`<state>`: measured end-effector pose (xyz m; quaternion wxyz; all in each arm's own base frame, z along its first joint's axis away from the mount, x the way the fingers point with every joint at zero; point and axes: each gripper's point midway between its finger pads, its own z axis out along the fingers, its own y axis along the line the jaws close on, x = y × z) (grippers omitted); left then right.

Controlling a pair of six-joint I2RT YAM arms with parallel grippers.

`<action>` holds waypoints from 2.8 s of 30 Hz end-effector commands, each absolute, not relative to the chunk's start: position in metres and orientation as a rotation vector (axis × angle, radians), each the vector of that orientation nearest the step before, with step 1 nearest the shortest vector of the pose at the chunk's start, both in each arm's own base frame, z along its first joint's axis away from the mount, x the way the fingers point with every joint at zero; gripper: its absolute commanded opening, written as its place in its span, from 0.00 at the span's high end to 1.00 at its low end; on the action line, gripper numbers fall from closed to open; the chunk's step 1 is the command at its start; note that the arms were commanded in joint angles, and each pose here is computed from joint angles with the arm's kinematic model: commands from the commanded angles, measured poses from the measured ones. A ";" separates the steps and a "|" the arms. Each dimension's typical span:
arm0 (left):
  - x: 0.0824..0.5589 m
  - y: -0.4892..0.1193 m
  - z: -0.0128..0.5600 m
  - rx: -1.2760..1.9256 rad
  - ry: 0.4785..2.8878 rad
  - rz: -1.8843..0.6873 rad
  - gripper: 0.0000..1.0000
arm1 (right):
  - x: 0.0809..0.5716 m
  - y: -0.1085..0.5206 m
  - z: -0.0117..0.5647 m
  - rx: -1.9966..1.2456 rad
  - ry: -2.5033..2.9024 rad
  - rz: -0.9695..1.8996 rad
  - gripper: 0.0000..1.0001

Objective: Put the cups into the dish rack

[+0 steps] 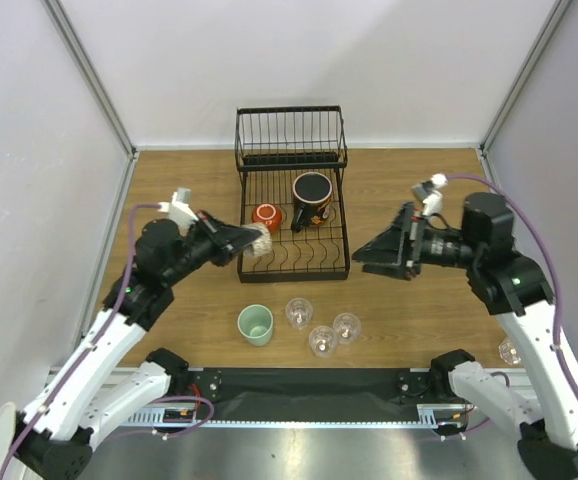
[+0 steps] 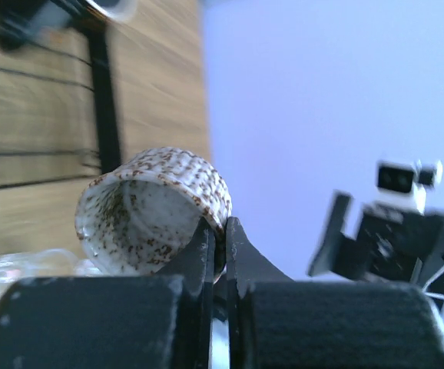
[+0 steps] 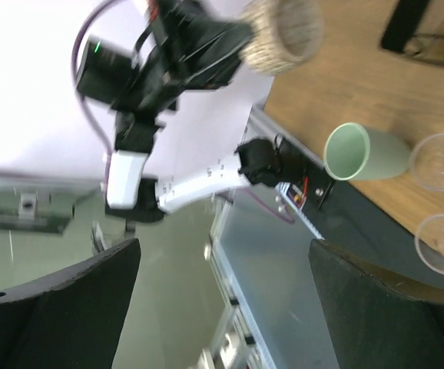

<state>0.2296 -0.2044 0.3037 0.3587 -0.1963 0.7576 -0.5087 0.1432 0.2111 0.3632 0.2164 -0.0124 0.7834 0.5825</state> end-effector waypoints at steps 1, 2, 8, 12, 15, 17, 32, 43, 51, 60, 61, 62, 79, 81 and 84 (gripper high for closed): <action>0.201 -0.239 0.382 -0.236 1.680 -1.740 1.00 | 0.137 0.243 0.380 -0.227 2.084 1.673 0.00; 0.199 -0.241 0.389 -0.208 1.656 -1.752 1.00 | 0.136 0.248 0.380 -0.253 2.079 1.671 0.00; 0.174 -0.263 0.418 -0.105 1.566 -1.951 1.00 | 0.120 0.284 0.377 -0.443 2.066 1.711 0.10; 0.165 -0.281 0.414 -0.186 1.650 -2.014 1.00 | 0.115 0.292 0.380 -0.539 2.007 1.602 0.02; 0.154 -0.289 0.414 -0.286 1.720 -2.058 1.00 | 0.114 0.291 0.386 -0.614 1.926 1.545 0.00; 0.143 -0.294 0.417 -0.288 1.739 -2.107 1.00 | 0.117 0.288 0.382 -0.637 1.917 1.493 0.00; 0.115 -0.302 0.409 -0.306 1.832 -2.159 1.00 | 0.131 0.284 0.377 -0.606 1.937 1.419 0.05; 0.113 -0.299 0.408 -0.318 1.827 -2.156 1.00 | 0.121 0.295 0.391 -0.637 1.865 1.577 0.32; 0.111 -0.298 0.408 -0.300 1.847 -2.145 1.00 | 0.115 0.299 0.388 -0.661 1.871 1.622 0.69; 0.116 -0.257 0.360 -0.341 2.090 -1.744 0.32 | 0.137 0.302 0.359 -0.603 1.998 1.485 1.00; 0.119 -0.244 0.353 -0.377 2.122 -1.660 0.26 | 0.142 0.301 0.357 -0.590 2.014 1.451 1.00; 0.126 -0.226 0.348 -0.398 2.121 -1.556 0.20 | 0.155 0.298 0.350 -0.534 2.048 1.380 1.00; 0.111 -0.149 0.300 -0.549 2.281 -1.069 0.35 | 0.320 0.278 0.166 0.029 2.502 0.335 1.00; 0.109 -0.152 0.298 -0.534 2.297 -1.085 0.37 | 0.332 0.277 0.147 0.050 2.512 0.261 1.00; 0.106 -0.159 0.296 -0.492 2.329 -1.108 0.40 | 0.345 0.269 0.125 0.082 2.533 0.123 1.00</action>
